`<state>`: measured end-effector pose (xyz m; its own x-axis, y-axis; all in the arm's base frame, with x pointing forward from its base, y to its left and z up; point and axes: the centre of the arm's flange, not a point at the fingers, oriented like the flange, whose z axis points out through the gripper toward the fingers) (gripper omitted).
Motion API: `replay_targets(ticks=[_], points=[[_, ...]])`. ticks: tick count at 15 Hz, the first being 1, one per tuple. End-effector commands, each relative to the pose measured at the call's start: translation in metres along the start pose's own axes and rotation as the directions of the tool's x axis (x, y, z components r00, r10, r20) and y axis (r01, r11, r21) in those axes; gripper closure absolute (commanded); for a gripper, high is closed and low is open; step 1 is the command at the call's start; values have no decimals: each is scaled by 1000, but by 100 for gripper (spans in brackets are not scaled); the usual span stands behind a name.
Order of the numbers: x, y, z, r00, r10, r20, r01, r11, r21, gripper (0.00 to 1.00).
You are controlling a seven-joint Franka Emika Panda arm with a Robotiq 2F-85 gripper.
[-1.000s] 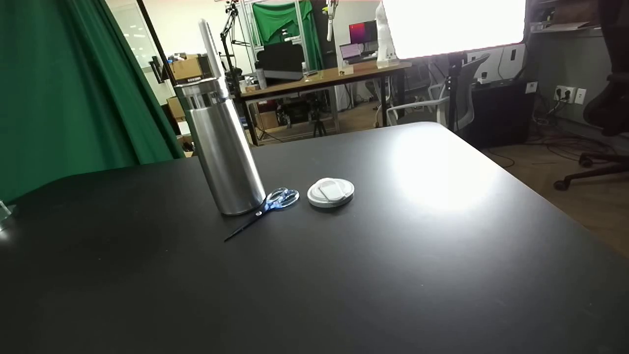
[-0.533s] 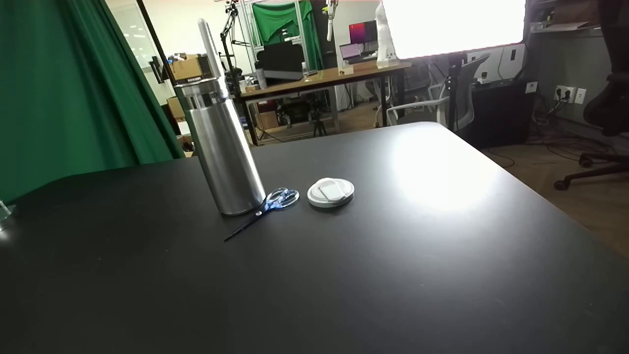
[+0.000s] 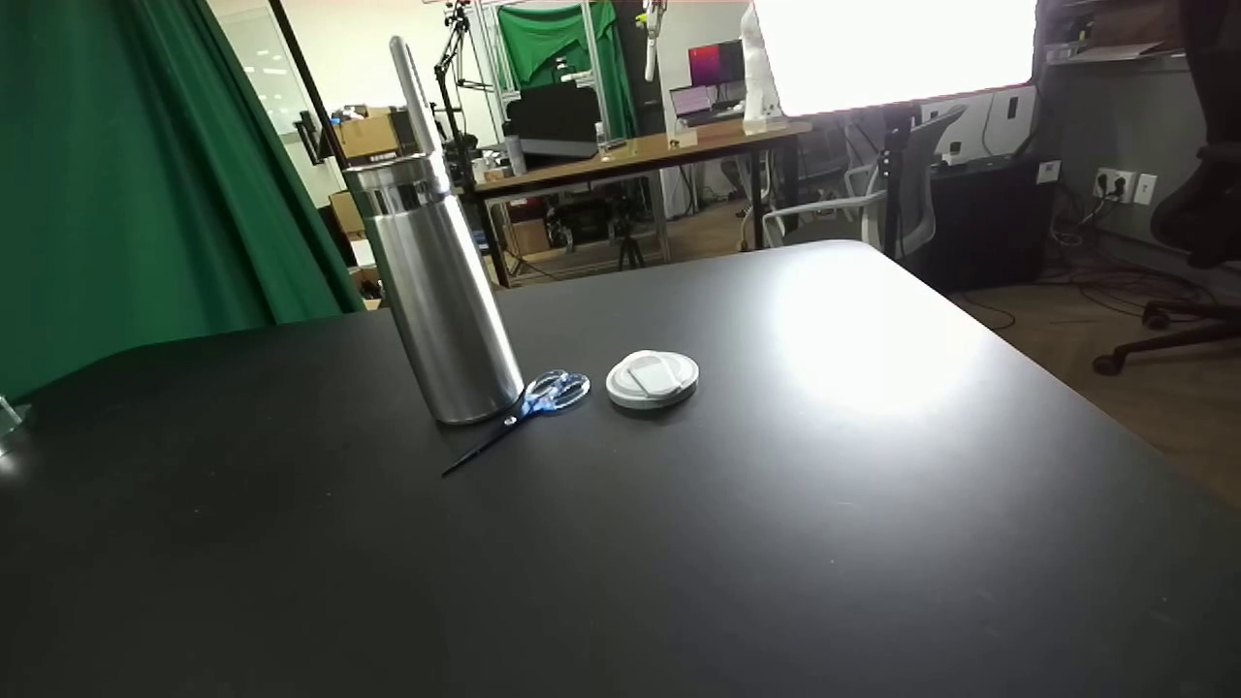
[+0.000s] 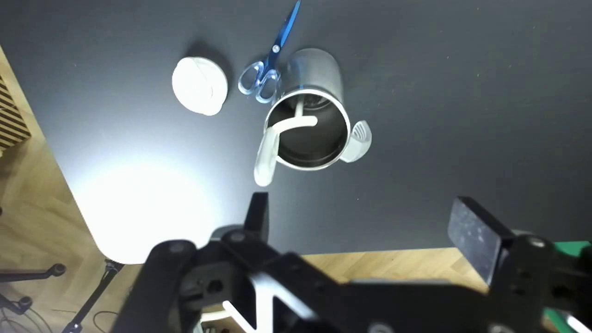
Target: Stir the contents in the flusk.
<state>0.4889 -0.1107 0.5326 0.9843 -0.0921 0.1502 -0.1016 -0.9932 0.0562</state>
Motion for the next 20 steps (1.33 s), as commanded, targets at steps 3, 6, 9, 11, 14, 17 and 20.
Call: replay_targets(ticks=[3,6,9,11,14,17,20], points=[[59,38,13,998,42,38,-44,998,50,0],[54,46,42,995,-54,82,49,996,73,0],[46,54,68,981,-142,131,132,988,86,0],[39,59,80,972,-178,155,165,982,91,0],[39,57,88,973,-167,162,153,984,94,0],[35,61,96,970,-166,180,151,984,93,0],[35,61,96,969,-166,180,152,984,93,0]])
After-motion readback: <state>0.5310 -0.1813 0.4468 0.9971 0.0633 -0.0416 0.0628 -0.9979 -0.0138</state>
